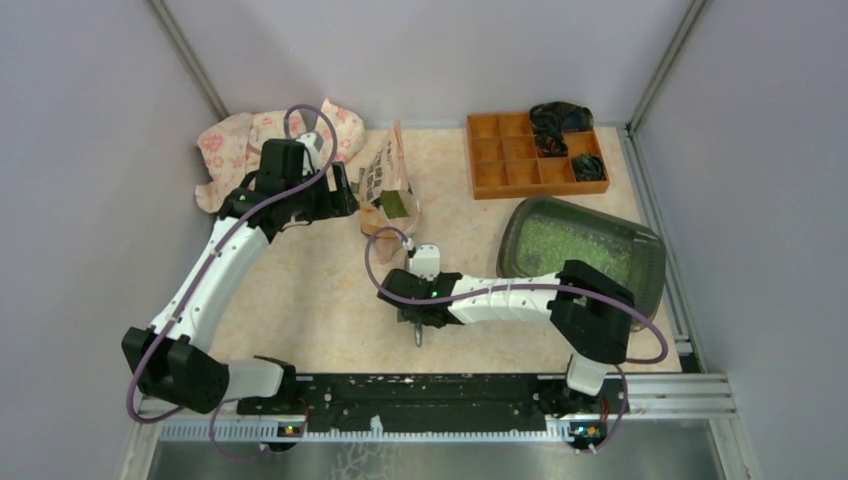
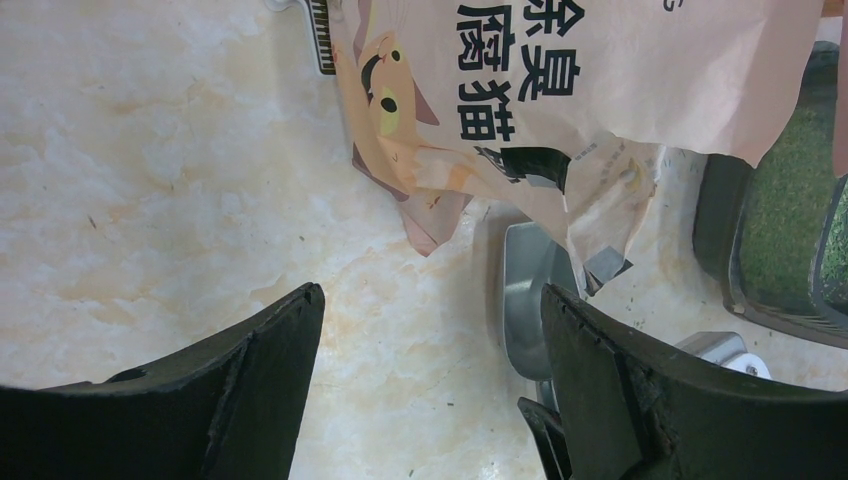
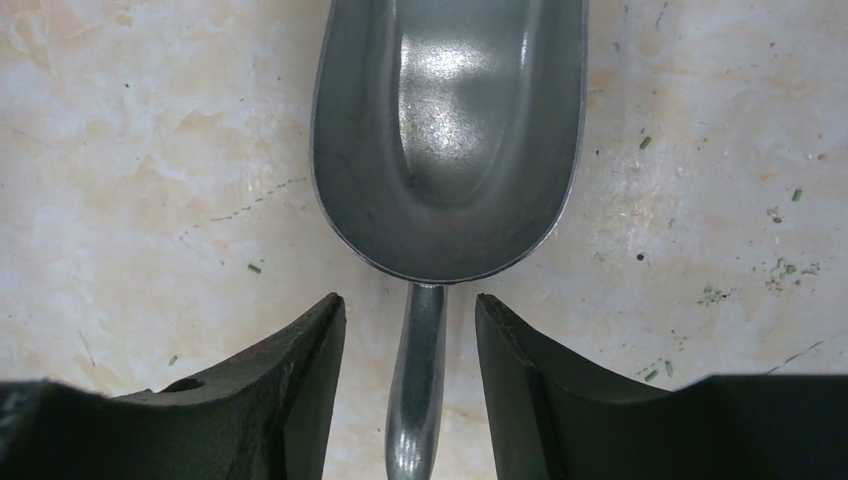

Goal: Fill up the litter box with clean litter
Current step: Pick up the spatula from the center of the board.

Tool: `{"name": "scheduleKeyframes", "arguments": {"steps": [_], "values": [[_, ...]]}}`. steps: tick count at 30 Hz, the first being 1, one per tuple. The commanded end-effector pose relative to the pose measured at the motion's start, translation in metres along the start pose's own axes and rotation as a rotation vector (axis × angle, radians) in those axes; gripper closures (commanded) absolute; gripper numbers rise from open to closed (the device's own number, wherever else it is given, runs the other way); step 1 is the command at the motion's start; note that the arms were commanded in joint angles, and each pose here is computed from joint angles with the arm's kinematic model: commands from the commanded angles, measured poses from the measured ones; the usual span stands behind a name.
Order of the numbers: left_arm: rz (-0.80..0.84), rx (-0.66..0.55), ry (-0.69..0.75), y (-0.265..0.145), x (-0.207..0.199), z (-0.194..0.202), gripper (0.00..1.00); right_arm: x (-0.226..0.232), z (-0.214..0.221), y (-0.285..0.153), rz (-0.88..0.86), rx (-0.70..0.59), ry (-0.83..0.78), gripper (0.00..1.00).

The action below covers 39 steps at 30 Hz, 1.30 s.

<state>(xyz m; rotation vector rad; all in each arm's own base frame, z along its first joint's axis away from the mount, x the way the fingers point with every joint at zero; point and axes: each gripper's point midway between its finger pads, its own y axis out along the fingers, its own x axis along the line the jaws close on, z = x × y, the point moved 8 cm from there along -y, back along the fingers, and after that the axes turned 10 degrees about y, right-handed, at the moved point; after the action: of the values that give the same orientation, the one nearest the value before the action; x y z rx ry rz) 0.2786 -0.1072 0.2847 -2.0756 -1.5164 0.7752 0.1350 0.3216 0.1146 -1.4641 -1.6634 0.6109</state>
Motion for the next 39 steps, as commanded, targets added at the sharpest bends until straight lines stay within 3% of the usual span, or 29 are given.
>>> {"name": "scheduleKeyframes", "arguments": {"steps": [1,14,24,30,39], "values": [[0.006,-0.043,0.018,-0.006,0.001,-0.005,0.15,0.011,-0.004,0.003,-0.033,-0.050,0.048,0.50],[0.006,-0.043,0.016,-0.007,0.001,-0.005,0.15,0.001,0.011,0.022,0.025,-0.022,0.019,0.55],[-0.003,-0.042,0.021,-0.008,0.001,-0.005,0.15,-0.016,0.016,0.021,0.052,-0.006,-0.041,0.95],[-0.015,-0.051,0.022,-0.008,0.003,-0.009,0.14,-0.028,-0.009,-0.030,-0.026,0.019,-0.265,1.00],[0.011,-0.063,0.012,-0.001,0.001,-0.019,0.14,-0.029,-0.100,-0.145,-0.120,0.083,-0.441,1.00]]}}
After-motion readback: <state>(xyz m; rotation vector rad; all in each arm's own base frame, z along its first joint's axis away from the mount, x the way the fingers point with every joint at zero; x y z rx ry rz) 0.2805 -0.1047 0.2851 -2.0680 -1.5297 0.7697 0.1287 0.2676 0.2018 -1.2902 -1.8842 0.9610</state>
